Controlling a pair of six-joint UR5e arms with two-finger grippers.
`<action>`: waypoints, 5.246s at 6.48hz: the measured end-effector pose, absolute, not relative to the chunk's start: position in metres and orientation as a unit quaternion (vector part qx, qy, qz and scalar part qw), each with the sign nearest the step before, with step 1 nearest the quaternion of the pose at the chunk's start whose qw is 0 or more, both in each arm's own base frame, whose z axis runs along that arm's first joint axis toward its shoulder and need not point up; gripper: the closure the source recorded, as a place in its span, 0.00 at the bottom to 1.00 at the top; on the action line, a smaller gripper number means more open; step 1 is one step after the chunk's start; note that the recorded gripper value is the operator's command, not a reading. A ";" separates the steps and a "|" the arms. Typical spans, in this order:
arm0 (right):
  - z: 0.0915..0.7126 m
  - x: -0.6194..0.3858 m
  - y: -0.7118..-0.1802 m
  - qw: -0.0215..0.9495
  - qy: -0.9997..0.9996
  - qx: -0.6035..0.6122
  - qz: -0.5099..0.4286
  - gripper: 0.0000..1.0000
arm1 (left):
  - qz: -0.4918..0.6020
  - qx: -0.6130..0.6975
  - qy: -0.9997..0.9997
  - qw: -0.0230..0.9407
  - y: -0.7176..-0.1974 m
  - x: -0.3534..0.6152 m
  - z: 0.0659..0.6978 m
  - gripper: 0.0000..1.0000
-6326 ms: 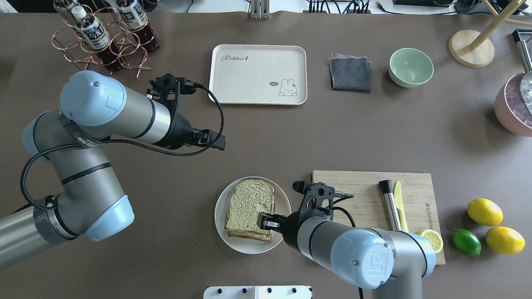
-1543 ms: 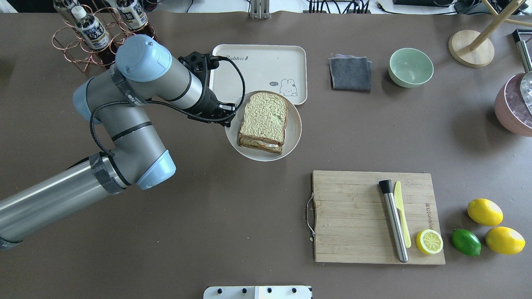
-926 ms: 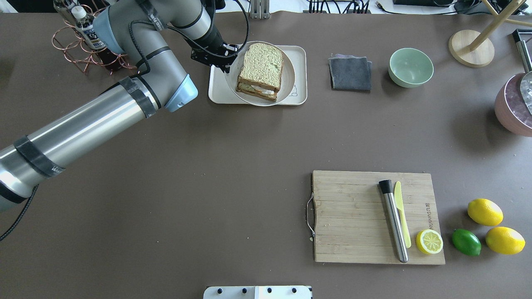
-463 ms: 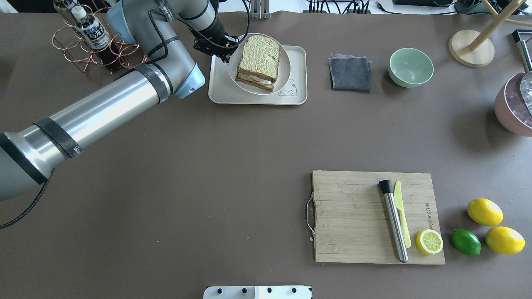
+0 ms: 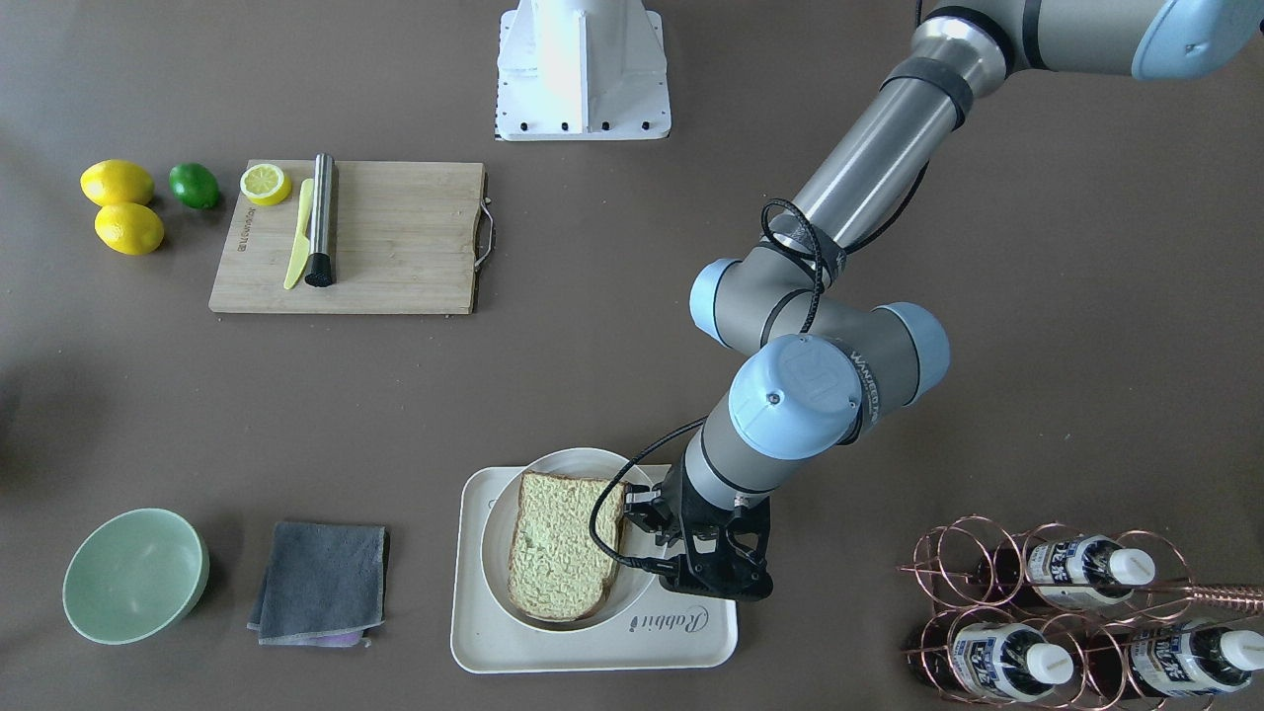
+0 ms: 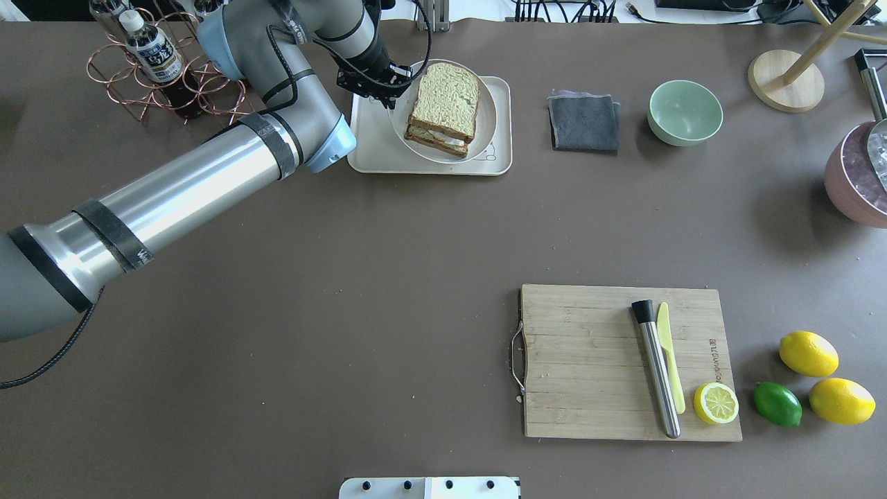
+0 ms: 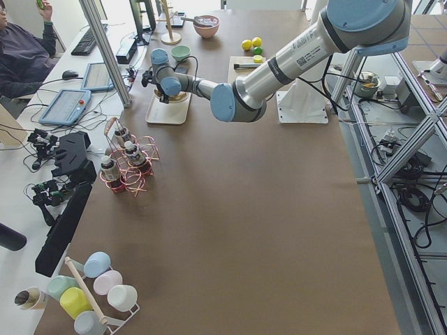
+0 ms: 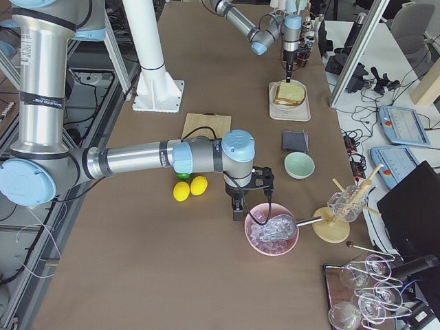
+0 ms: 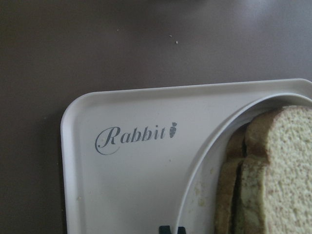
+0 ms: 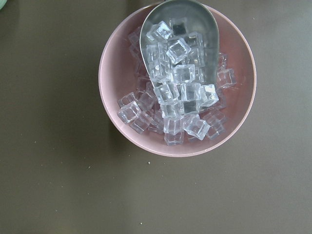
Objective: Make sandwich and place on tray
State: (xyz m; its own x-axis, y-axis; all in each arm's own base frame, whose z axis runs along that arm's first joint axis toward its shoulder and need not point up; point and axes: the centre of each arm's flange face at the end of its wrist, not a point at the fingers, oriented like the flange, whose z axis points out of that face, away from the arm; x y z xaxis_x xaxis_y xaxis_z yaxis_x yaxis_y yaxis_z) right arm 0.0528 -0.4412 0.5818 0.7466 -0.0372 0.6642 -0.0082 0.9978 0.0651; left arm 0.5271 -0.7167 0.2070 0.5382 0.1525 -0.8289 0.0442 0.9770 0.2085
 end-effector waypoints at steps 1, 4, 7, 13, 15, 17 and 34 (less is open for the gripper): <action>0.583 0.053 -0.440 0.934 -0.356 0.031 -0.007 0.00 | 0.029 0.109 0.475 0.873 -0.714 0.533 0.207 1.00; 0.588 0.053 -0.441 0.934 -0.356 0.026 -0.005 0.00 | 0.026 0.114 0.470 0.875 -0.714 0.534 0.211 0.68; 0.592 0.053 -0.441 0.935 -0.354 0.022 -0.004 0.00 | 0.022 0.121 0.465 0.876 -0.719 0.527 0.214 0.03; 0.629 0.063 -0.428 0.936 -0.350 -0.010 0.019 0.00 | 0.053 0.117 0.506 0.853 -0.650 0.362 0.251 0.02; 0.644 0.070 -0.419 0.936 -0.350 -0.022 0.033 0.00 | 0.102 0.139 0.479 0.861 -0.635 0.237 0.290 0.02; 0.650 0.076 -0.412 0.935 -0.350 -0.026 0.043 0.00 | 0.158 0.150 0.423 0.880 -0.633 0.122 0.332 0.02; 0.654 0.079 -0.403 0.934 -0.353 -0.030 0.050 0.00 | 0.135 0.052 0.391 0.909 -0.521 -0.106 0.681 0.02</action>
State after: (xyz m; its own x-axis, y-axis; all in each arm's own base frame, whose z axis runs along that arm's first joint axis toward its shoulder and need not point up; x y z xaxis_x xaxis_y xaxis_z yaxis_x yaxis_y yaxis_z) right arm 0.0790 -0.4030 0.6539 0.7459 0.1153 0.6560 -0.0732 0.9931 -0.0913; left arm -0.1056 -0.5208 0.6810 0.6576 0.2858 -0.6970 -0.2040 0.9582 0.2004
